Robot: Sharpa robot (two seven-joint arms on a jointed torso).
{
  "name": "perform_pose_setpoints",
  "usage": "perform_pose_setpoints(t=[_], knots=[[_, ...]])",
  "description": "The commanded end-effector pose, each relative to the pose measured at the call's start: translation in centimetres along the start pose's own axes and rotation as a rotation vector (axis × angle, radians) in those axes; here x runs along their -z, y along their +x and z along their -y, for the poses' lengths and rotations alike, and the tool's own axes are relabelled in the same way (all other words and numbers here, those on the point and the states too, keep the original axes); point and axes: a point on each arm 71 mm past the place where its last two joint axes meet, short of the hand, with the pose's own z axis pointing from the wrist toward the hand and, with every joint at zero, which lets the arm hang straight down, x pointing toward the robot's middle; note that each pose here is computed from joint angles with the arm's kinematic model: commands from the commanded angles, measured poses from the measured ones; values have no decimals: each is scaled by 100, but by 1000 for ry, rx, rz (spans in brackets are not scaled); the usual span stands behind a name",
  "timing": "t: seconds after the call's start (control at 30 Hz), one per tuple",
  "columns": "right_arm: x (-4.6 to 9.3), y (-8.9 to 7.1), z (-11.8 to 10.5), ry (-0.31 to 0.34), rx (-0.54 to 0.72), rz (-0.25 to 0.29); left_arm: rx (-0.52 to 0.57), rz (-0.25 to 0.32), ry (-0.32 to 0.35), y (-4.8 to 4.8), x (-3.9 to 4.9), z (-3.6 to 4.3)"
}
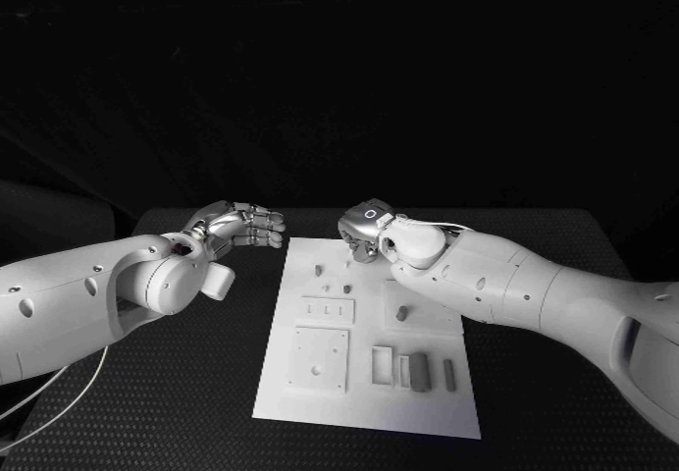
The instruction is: Assemble the parts on the task board
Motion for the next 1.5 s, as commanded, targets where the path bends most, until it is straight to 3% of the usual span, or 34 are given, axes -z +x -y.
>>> perform_pose_setpoints(t=[0.03,1.5], knots=[[-6,-10,-38,-16,1,-2,6,-16,9,25,-13,19],[-45,90,-74,-9,-3,-40,5,-20,16,52,-31,54]])
